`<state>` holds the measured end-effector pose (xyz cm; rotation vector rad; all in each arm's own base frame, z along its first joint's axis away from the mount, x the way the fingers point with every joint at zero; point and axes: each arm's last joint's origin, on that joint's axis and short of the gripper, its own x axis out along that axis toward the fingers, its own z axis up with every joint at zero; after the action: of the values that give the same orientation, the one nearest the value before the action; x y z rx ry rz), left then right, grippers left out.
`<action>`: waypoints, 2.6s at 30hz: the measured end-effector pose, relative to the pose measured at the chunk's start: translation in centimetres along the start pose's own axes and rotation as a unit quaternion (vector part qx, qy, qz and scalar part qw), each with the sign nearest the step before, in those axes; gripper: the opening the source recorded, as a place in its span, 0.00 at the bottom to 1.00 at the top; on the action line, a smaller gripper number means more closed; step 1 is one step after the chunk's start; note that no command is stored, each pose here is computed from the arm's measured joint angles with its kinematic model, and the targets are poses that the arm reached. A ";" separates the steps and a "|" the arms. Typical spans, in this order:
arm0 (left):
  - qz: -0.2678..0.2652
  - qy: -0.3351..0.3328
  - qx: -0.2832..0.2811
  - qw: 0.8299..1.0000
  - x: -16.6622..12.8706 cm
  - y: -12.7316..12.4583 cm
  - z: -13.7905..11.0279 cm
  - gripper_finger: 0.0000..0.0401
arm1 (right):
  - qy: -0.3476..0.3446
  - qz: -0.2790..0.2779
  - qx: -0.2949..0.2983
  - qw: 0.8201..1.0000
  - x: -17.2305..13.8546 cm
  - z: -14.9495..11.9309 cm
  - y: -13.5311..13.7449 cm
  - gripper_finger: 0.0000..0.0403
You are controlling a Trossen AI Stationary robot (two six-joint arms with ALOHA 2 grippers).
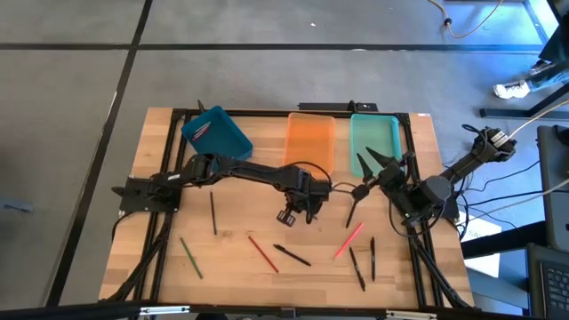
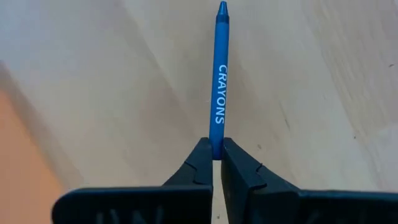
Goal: Sort crayons/erasers/pens/pencils in bins
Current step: Put the blue crayon into the blue bin, then put the green colored pencil into the orange bin
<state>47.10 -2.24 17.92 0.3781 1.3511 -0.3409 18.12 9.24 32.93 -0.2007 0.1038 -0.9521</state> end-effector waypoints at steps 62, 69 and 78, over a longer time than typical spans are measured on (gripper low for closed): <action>0.250 0.096 -0.592 0.760 -6.8 2.3 -39.5 0.01 | -0.001 0.004 0.021 1.000 -0.2 0.2 -0.2 0.34; 0.225 0.111 -0.599 0.760 -5.1 3.1 -39.8 0.10 | -0.001 0.002 0.021 1.000 -0.1 0.2 -0.2 0.34; 0.237 0.124 -0.603 0.751 -4.3 3.5 -40.0 0.24 | -0.001 0.002 0.018 1.000 -0.1 0.2 -0.2 0.34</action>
<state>12.94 19.08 15.37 -0.3600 1.4002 1.0428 17.97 9.25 33.20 -0.1682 0.0862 -0.9484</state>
